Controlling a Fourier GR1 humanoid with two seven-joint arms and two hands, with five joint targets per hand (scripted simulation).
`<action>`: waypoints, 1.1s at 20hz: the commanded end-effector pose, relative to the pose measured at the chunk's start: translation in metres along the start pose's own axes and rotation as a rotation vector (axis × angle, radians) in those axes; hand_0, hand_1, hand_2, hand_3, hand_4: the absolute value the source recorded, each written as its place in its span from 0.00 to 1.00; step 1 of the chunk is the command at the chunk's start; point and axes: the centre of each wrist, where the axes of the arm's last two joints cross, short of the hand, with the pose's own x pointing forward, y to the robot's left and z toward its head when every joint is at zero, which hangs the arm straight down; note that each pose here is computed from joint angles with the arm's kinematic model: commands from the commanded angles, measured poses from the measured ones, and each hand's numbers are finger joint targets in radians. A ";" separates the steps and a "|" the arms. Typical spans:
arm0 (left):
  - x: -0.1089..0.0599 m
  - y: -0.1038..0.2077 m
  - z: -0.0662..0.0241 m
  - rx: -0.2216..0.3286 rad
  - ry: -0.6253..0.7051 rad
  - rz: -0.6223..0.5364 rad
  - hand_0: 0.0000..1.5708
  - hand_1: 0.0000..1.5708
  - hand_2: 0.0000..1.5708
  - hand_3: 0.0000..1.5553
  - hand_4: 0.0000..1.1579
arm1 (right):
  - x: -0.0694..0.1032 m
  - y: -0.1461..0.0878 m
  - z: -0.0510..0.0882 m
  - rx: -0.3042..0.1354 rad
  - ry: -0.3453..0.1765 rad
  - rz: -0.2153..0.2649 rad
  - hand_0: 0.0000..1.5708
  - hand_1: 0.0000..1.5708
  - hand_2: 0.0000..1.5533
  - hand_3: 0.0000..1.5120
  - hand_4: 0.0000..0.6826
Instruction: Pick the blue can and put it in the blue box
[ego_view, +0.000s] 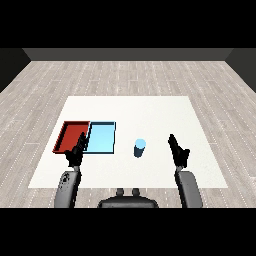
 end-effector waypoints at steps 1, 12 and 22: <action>-0.001 -0.002 -0.0014 -0.012 0.003 -0.004 0.00 0.00 0.00 0.00 0.00 | 0.003 0.003 -0.001 0.002 -0.014 0.005 0.00 0.00 0.00 0.00 0.00; 0.013 -0.014 -0.0033 -0.037 -0.442 0.166 0.00 0.00 0.00 0.00 0.00 | 0.030 0.019 -0.004 0.142 -0.386 -0.204 0.00 0.00 0.00 0.00 0.00; -0.014 -0.008 0.0198 -0.042 -0.433 0.220 0.00 0.00 0.00 0.00 0.00 | 0.020 0.012 0.001 0.119 -0.389 -0.222 0.00 0.00 0.00 0.00 0.00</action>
